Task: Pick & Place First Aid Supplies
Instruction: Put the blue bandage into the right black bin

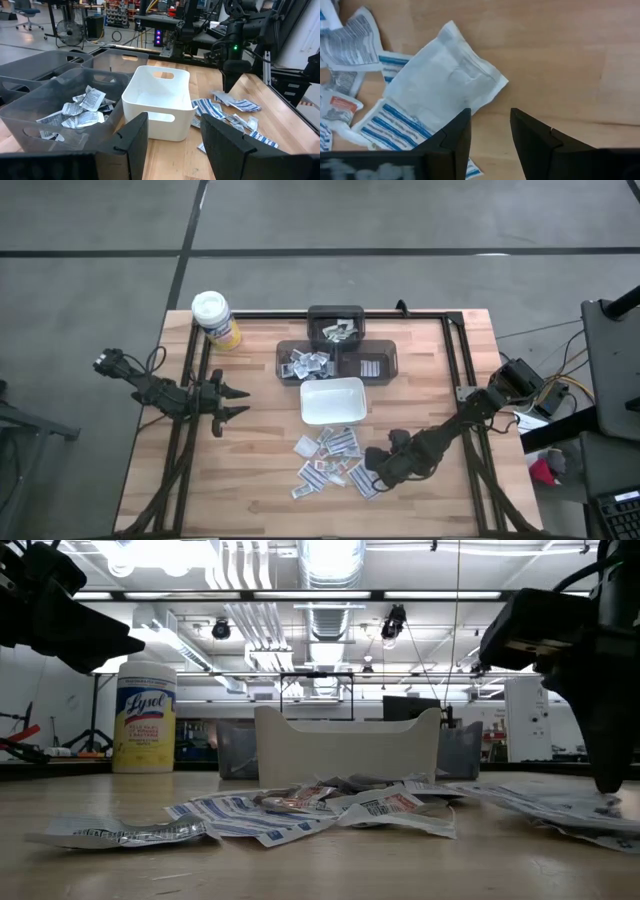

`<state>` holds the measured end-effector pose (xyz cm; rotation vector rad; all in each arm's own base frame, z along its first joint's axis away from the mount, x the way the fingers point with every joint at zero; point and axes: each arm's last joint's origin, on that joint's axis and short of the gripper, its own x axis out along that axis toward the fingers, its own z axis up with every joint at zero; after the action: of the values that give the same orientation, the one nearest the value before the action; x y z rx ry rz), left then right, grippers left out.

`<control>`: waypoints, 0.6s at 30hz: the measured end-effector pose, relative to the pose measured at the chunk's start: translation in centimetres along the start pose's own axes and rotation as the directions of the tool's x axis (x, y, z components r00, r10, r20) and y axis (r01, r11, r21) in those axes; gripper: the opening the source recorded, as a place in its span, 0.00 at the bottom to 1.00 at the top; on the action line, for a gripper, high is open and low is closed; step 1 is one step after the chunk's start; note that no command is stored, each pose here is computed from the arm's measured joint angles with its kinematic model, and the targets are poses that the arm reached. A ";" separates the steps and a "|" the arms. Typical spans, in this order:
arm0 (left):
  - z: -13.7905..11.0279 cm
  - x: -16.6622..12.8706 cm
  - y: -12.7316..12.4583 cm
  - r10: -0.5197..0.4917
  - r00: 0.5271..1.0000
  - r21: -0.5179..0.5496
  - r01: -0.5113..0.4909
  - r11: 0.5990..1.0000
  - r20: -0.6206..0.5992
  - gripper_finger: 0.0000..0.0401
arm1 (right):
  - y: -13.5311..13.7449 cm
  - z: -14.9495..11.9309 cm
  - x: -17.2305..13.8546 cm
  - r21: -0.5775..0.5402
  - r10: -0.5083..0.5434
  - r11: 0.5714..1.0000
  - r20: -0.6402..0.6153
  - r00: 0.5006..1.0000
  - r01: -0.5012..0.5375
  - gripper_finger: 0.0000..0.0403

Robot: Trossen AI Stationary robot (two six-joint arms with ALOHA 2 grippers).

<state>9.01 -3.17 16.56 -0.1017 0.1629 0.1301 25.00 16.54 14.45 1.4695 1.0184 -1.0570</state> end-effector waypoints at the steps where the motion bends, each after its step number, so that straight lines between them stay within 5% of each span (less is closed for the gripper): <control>1: 0.0 0.0 0.0 0.000 1.000 0.000 0.000 1.000 0.000 0.44 | 0.0 0.0 0.0 0.001 0.002 1.000 0.004 1.000 -0.002 0.33; 18: 0.0 0.0 0.0 0.000 1.000 0.000 0.000 1.000 0.000 0.44 | 0.2 0.0 -0.1 -0.013 0.020 1.000 0.012 1.000 -0.020 0.32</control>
<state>9.01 -3.16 16.56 -0.1019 0.1630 0.1305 25.13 16.50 14.59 1.4584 0.9982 -1.0420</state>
